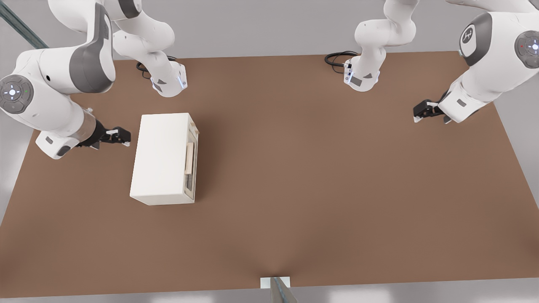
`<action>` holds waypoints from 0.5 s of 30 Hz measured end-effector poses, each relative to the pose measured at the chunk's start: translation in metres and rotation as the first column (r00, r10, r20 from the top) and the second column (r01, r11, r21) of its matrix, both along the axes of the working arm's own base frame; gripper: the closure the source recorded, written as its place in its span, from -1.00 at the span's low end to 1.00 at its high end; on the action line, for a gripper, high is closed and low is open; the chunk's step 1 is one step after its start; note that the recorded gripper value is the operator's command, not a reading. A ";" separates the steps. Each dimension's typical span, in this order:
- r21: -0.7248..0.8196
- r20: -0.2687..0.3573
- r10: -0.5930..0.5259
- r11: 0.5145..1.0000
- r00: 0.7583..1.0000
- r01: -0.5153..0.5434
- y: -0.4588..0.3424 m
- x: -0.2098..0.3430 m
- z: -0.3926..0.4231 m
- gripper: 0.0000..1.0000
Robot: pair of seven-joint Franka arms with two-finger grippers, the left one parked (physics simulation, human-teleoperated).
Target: Keep left arm still and open the oven door with right arm
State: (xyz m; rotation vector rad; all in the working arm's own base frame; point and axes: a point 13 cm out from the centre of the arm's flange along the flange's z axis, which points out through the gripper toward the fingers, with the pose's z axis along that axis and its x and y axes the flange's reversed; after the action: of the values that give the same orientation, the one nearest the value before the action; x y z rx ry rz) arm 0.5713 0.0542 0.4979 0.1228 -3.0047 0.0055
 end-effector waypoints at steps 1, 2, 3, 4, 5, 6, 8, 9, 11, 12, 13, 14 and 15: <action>-0.004 -0.005 0.002 1.000 1.000 -0.002 0.000 0.000 -0.002 -1.00; -0.015 -0.037 0.016 1.000 0.999 -0.017 0.005 -0.004 -0.016 -1.00; -0.037 -0.076 0.045 0.998 0.996 -0.048 0.018 -0.008 -0.034 -0.83; -0.086 -0.117 0.091 0.991 0.989 -0.101 0.043 -0.011 -0.057 0.49; -0.136 -0.169 0.145 0.976 0.975 -0.169 0.076 -0.018 -0.080 0.57; -0.202 -0.223 0.182 0.953 0.958 -0.228 0.098 -0.026 -0.102 0.57; -0.351 -0.298 0.242 0.872 0.923 -0.342 0.138 -0.042 -0.133 0.57; -0.407 -0.309 0.256 0.835 0.916 -0.371 0.152 -0.049 -0.138 0.57; -0.502 -0.325 0.237 0.777 0.915 -0.380 0.160 -0.052 -0.153 0.57; -0.549 -0.329 0.222 0.746 0.918 -0.377 0.161 -0.051 -0.162 0.57; -0.592 -0.331 0.203 0.716 0.922 -0.370 0.162 -0.051 -0.172 0.57; -0.637 -0.323 0.179 0.685 0.930 -0.353 0.164 -0.047 -0.181 0.57; -0.675 -0.308 0.160 0.658 0.938 -0.333 0.167 -0.046 -0.186 0.57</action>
State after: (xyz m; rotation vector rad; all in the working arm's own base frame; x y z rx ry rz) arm 0.5250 0.2212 0.3119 0.4132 -2.4972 1.1126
